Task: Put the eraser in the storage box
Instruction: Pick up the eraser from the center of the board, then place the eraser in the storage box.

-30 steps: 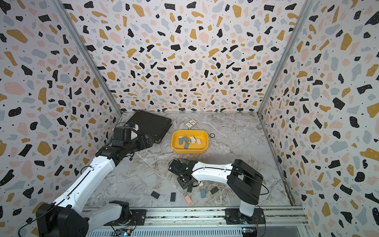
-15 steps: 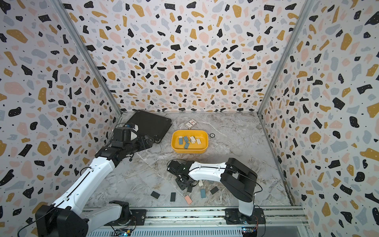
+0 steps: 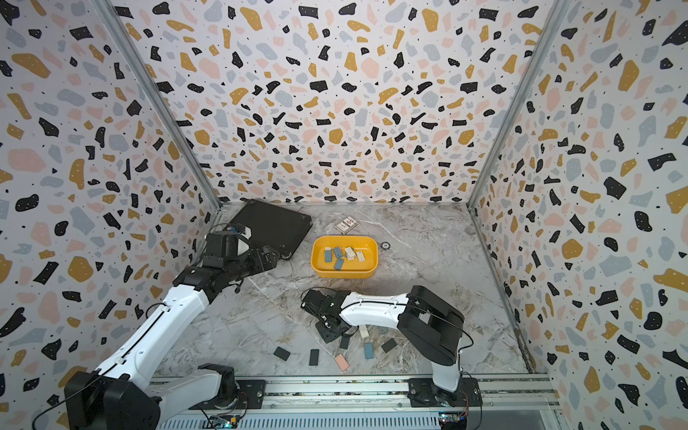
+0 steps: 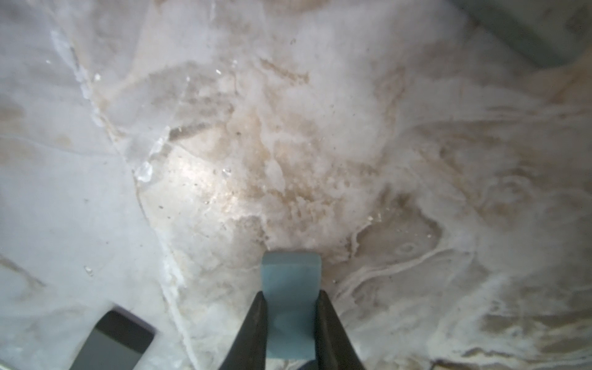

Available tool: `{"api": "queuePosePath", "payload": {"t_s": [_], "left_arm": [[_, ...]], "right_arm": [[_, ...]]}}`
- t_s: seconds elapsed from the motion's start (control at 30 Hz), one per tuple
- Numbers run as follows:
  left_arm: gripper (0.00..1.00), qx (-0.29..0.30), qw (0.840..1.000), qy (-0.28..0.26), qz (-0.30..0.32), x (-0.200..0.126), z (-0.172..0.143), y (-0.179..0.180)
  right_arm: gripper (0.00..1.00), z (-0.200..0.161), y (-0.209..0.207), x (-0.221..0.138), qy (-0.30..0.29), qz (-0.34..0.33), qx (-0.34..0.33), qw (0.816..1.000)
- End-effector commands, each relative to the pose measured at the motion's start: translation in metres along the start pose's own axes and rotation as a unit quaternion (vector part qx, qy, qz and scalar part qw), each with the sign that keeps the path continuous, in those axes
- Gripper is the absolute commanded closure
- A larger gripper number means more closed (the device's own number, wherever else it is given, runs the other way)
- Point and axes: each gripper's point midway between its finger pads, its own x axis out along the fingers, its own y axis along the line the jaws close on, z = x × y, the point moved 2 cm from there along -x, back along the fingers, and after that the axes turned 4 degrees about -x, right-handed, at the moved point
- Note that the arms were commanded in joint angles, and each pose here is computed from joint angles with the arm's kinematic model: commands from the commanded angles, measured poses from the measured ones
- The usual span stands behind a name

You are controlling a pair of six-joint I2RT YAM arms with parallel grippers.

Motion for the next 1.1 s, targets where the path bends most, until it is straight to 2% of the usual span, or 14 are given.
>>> {"api": "queuePosePath", "payload": {"t_s": [0.0,0.33,0.6,0.87,1.07], "left_arm": [[0.03,0.004,1.0,-0.016,-0.002,-0.004,0.006,-0.001],[0.03,0.006,1.0,-0.019,-0.003,-0.005,0.008,-0.002],[0.03,0.006,1.0,-0.019,-0.003,-0.004,0.009,-0.003],[0.03,0.005,1.0,-0.017,-0.003,0.0,0.011,-0.003],[0.03,0.001,1.0,-0.011,-0.01,0.007,0.012,-0.005]], "right_arm": [[0.83,0.008,-0.003,-0.019,-0.016,-0.014,-0.01,1.0],[0.85,0.03,-0.02,-0.057,-0.054,-0.049,-0.028,0.997],[0.85,0.059,-0.051,-0.101,-0.102,-0.07,-0.02,0.992],[0.85,0.098,-0.116,-0.136,-0.144,-0.098,0.028,0.984],[0.85,0.127,-0.165,-0.138,-0.151,-0.117,0.052,0.98]]}}
